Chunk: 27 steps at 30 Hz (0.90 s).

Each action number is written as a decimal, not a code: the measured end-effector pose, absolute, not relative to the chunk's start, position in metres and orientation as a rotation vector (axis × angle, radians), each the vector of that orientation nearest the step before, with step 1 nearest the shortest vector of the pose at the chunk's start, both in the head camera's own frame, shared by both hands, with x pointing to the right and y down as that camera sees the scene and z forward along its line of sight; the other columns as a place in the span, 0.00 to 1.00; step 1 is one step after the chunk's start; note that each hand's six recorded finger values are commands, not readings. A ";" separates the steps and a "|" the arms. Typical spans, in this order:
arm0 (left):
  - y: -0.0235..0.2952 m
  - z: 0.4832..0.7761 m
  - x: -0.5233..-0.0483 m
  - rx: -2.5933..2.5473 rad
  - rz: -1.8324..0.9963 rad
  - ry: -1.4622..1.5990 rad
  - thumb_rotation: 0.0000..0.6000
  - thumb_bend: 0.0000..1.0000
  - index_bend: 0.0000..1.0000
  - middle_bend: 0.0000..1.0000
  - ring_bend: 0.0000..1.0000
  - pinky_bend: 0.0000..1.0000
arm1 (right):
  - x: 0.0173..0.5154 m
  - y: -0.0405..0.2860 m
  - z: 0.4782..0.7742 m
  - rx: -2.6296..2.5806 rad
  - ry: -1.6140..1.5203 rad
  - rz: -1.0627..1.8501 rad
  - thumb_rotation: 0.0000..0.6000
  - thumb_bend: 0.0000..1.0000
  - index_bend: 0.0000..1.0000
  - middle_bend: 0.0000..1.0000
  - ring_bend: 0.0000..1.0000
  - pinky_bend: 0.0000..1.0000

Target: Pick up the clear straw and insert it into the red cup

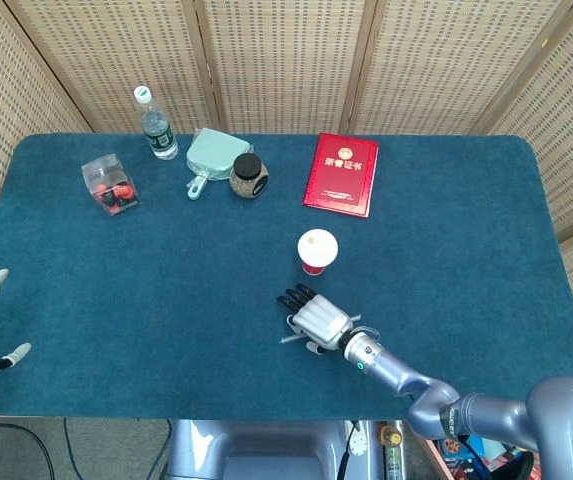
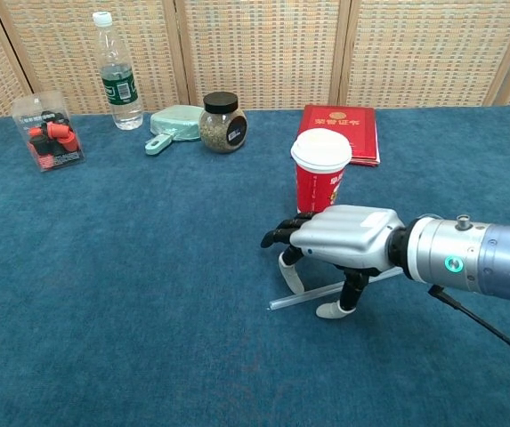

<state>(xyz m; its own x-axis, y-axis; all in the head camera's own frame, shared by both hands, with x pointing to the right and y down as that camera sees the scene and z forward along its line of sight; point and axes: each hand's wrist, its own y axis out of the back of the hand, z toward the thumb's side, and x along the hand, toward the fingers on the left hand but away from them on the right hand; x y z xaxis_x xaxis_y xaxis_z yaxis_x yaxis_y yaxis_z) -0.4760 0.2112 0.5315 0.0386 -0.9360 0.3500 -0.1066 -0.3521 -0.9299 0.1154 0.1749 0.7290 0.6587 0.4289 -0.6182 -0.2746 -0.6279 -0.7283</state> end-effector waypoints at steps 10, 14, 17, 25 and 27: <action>0.211 0.531 -0.477 -1.568 -1.401 1.092 1.00 0.11 0.00 0.00 0.00 0.00 | 0.119 0.176 0.737 -2.000 -0.122 1.048 1.00 0.40 0.57 0.14 0.00 0.00; 0.211 0.532 -0.478 -1.570 -1.402 1.091 1.00 0.11 0.00 0.00 0.00 0.00 | 0.121 0.175 0.738 -2.002 -0.132 1.052 1.00 0.42 0.64 0.16 0.00 0.00; 0.211 0.532 -0.477 -1.572 -1.402 1.089 1.00 0.11 0.00 0.00 0.00 0.00 | 0.121 0.176 0.738 -2.002 -0.135 1.050 1.00 0.43 0.68 0.17 0.00 0.00; 0.211 0.533 -0.476 -1.578 -1.402 1.083 1.00 0.11 0.00 0.00 0.00 0.00 | 0.124 0.176 0.734 -2.016 -0.160 1.039 1.00 0.44 0.70 0.19 0.00 0.00; 0.212 0.533 -0.476 -1.578 -1.401 1.083 1.00 0.11 0.00 0.00 0.00 0.00 | 0.124 0.176 0.734 -2.019 -0.160 1.040 1.00 0.44 0.70 0.19 0.00 0.00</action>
<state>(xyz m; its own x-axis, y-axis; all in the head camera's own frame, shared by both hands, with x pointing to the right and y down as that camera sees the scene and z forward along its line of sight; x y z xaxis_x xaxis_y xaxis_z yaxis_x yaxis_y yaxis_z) -0.4759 0.2115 0.5327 0.0424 -0.9328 0.3578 -0.1107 -0.3603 -0.9262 0.1244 0.1762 0.7339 0.6476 0.4508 -0.6143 -0.2448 -0.6404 -0.7280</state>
